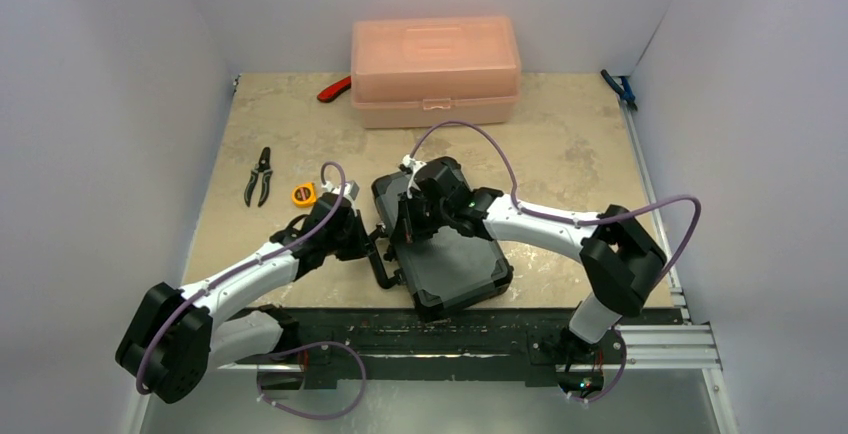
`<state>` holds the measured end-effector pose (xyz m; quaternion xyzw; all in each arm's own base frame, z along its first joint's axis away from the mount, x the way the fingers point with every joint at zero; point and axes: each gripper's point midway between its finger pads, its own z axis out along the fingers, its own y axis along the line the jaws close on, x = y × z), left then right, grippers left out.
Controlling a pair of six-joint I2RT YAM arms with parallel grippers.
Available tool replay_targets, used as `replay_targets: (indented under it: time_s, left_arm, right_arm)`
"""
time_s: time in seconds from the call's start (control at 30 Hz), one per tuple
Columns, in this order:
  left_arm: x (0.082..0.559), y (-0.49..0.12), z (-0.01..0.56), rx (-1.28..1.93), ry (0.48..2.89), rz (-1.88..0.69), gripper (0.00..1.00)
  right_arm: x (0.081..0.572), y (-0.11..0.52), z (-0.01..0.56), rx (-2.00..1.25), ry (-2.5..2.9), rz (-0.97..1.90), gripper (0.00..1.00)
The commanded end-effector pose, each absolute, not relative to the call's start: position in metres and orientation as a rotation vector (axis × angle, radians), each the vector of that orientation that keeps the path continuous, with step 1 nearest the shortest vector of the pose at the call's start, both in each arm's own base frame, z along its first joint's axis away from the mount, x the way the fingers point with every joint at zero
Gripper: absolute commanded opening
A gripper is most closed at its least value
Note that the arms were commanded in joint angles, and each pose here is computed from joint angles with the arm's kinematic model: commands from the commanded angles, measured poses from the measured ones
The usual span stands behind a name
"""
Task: Pack up texas hold em set
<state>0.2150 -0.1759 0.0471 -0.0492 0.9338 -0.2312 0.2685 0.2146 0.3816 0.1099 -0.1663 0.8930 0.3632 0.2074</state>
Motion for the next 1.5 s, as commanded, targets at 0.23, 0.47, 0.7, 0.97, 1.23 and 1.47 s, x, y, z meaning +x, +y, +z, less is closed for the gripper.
replay_targets:
  time_s: [0.23, 0.47, 0.7, 0.97, 1.23, 1.47]
  left_arm:
    - [0.223, -0.184, 0.072, -0.139, 2.459, -0.672, 0.00]
    - [0.220, -0.192, 0.075, -0.113, 2.453, -0.701, 0.00]
    - [0.218, -0.204, 0.072, -0.073, 2.459, -0.727, 0.00]
    - [0.218, -0.213, 0.068, -0.056, 2.483, -0.723, 0.00]
    - [0.216, -0.210, 0.061, -0.066, 2.517, -0.674, 0.00]
    - [0.216, -0.210, 0.053, -0.079, 2.571, -0.622, 0.00]
  right_arm:
    - [0.225, 0.365, 0.163, -0.470, 2.408, 0.968, 0.06]
    - [0.222, 0.356, 0.138, -0.476, 2.464, 0.899, 0.00]
    - [0.216, 0.352, 0.111, -0.470, 2.516, 0.890, 0.00]
    - [0.210, 0.345, 0.083, -0.474, 2.574, 0.850, 0.00]
    - [0.210, 0.346, 0.081, -0.483, 2.575, 0.845, 0.00]
    - [0.210, 0.345, 0.081, -0.486, 2.576, 0.844, 0.00]
